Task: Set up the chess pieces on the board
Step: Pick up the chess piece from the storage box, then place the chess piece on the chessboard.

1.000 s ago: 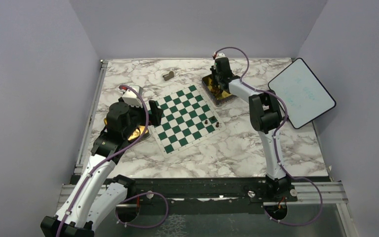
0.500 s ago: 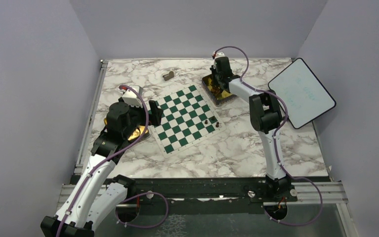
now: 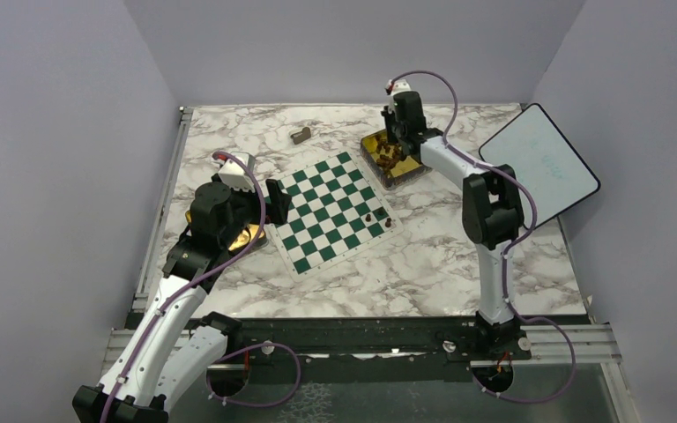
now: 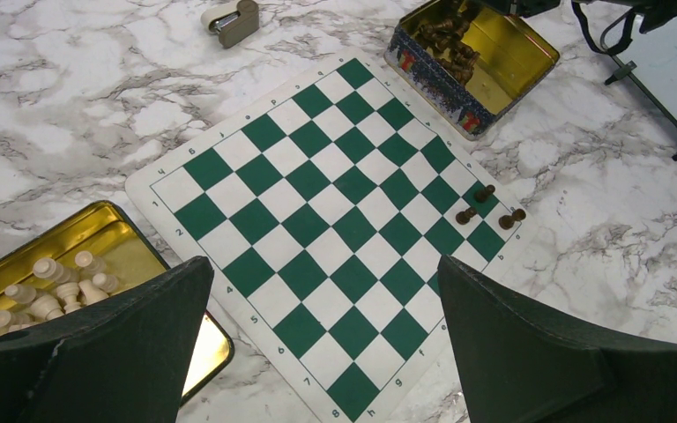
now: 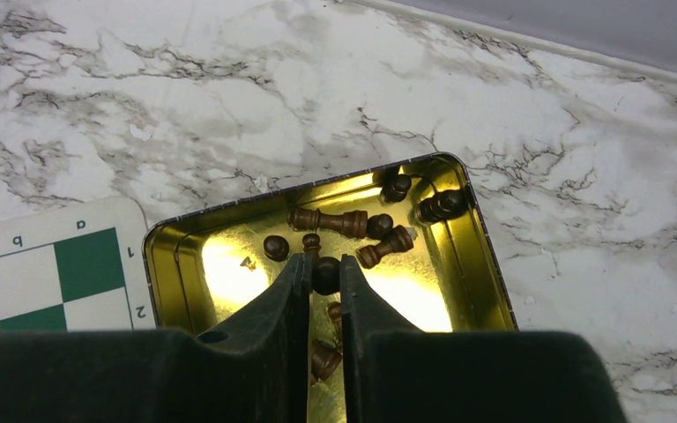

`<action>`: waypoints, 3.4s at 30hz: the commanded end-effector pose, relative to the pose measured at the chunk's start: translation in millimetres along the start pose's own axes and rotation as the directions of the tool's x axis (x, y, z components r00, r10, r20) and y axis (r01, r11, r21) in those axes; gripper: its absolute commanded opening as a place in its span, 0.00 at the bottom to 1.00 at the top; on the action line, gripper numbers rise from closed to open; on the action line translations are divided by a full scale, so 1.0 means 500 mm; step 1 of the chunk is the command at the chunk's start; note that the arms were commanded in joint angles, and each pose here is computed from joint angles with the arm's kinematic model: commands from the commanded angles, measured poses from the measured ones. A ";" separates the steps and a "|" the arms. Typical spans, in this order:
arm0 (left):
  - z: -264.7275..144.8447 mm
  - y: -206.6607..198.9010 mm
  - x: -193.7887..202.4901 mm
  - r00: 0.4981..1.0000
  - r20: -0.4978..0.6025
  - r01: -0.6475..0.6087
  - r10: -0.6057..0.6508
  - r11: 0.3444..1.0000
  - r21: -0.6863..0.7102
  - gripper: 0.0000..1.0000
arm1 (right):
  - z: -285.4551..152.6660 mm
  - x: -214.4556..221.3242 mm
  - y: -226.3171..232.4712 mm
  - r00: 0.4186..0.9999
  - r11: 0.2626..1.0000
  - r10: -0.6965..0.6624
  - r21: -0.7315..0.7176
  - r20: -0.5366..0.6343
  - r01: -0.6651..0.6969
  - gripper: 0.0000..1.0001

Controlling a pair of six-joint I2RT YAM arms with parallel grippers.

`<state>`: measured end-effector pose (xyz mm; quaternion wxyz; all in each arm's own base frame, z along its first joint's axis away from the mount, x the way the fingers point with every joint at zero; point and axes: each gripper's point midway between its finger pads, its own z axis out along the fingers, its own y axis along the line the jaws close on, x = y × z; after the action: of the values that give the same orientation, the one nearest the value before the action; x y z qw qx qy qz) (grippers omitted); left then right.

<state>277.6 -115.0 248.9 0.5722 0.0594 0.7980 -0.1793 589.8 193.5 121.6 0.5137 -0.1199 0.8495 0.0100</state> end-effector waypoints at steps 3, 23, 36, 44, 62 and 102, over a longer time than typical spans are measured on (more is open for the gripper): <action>0.000 -0.004 0.002 1.000 0.004 -0.007 0.006 1.000 0.010 0.99 | -0.062 -0.026 0.002 0.998 0.997 0.056 -0.050 0.035 -0.054 0.15; -0.002 -0.009 0.001 1.000 0.008 -0.004 0.004 1.000 0.022 0.99 | -0.301 0.013 0.144 0.987 0.952 0.157 -0.271 0.033 -0.142 0.15; -0.001 -0.011 0.001 1.000 0.008 -0.005 0.005 1.000 0.028 0.99 | -0.394 0.156 0.311 0.998 0.916 0.056 -0.398 -0.011 -0.056 0.15; -0.001 -0.009 0.001 1.000 0.007 -0.006 0.006 1.000 0.022 0.99 | -0.388 0.216 0.336 1.000 0.920 0.016 -0.391 -0.018 -0.022 0.16; -0.003 -0.007 0.000 1.000 0.010 -0.007 0.007 1.000 0.017 0.99 | -0.355 0.315 0.343 0.995 0.929 -0.061 -0.370 -0.075 0.029 0.16; -0.006 -0.008 -0.004 1.000 0.017 -0.009 0.008 1.000 0.019 0.99 | -0.334 0.313 0.341 0.994 0.940 -0.073 -0.337 -0.078 0.043 0.16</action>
<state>276.6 -116.4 249.5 0.5726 0.0615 0.7971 -0.1816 329.7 303.0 37.9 0.4324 -0.2316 0.8591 0.1463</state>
